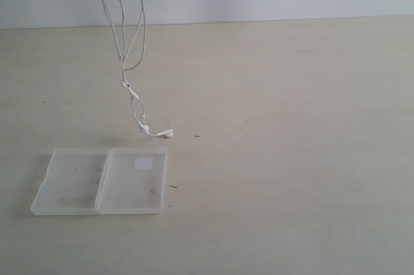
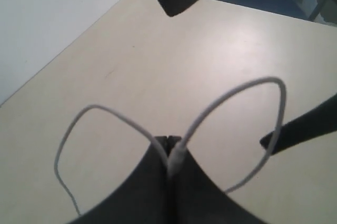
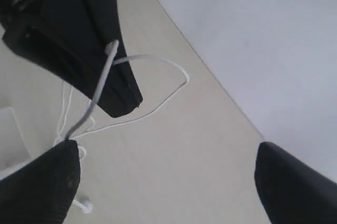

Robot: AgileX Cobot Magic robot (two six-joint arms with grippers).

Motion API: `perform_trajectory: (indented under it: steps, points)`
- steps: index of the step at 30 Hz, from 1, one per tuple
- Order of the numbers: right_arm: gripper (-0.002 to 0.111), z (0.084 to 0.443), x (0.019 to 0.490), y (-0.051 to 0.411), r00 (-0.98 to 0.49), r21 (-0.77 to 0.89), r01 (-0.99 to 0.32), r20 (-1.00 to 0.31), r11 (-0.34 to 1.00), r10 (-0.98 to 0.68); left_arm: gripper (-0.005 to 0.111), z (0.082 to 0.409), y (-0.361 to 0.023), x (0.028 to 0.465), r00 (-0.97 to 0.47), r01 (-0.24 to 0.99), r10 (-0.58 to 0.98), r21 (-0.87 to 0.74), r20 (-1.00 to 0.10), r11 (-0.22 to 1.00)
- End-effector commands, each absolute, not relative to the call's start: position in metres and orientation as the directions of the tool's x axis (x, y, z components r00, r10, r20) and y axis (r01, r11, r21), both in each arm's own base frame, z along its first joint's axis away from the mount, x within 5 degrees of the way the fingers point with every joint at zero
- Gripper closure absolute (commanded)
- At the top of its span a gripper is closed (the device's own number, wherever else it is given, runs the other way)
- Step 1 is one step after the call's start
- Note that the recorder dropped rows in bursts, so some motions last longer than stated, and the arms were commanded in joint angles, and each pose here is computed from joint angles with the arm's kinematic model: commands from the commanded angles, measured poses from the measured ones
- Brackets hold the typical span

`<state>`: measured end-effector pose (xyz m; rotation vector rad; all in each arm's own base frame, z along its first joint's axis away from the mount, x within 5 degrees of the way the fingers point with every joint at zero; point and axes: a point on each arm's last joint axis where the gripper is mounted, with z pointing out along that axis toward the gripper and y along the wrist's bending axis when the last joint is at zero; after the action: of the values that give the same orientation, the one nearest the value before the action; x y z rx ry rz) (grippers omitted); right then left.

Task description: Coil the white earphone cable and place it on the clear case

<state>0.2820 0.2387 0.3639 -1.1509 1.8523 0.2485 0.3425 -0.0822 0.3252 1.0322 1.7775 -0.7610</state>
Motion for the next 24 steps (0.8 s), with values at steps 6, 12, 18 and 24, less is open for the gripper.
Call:
perform_trajectory:
  steps: [6,12,18,24]
  points:
    - [0.024,0.338,0.28,0.252,-0.356,-0.028,-0.825,-0.75,0.565,-0.557,0.107,0.336,-0.082,0.345,-0.281,0.847,0.213,-0.137,-0.936,0.513]
    - [0.024,0.335,0.284,0.242,-0.387,-0.109,-0.792,-0.673,0.601,-0.631,0.107,0.335,-0.082,0.345,-0.302,0.839,0.206,-0.157,-0.931,0.52]
    - [0.024,0.347,0.284,0.234,-0.436,-0.129,-0.739,-0.656,0.661,-0.615,0.107,0.336,-0.082,0.346,-0.317,0.828,0.191,-0.173,-0.929,0.534]
    - [0.029,0.355,0.285,0.237,-0.387,-0.113,-0.738,-0.736,0.665,-0.555,0.107,0.336,-0.081,0.348,-0.355,0.801,0.16,-0.211,-0.921,0.56]
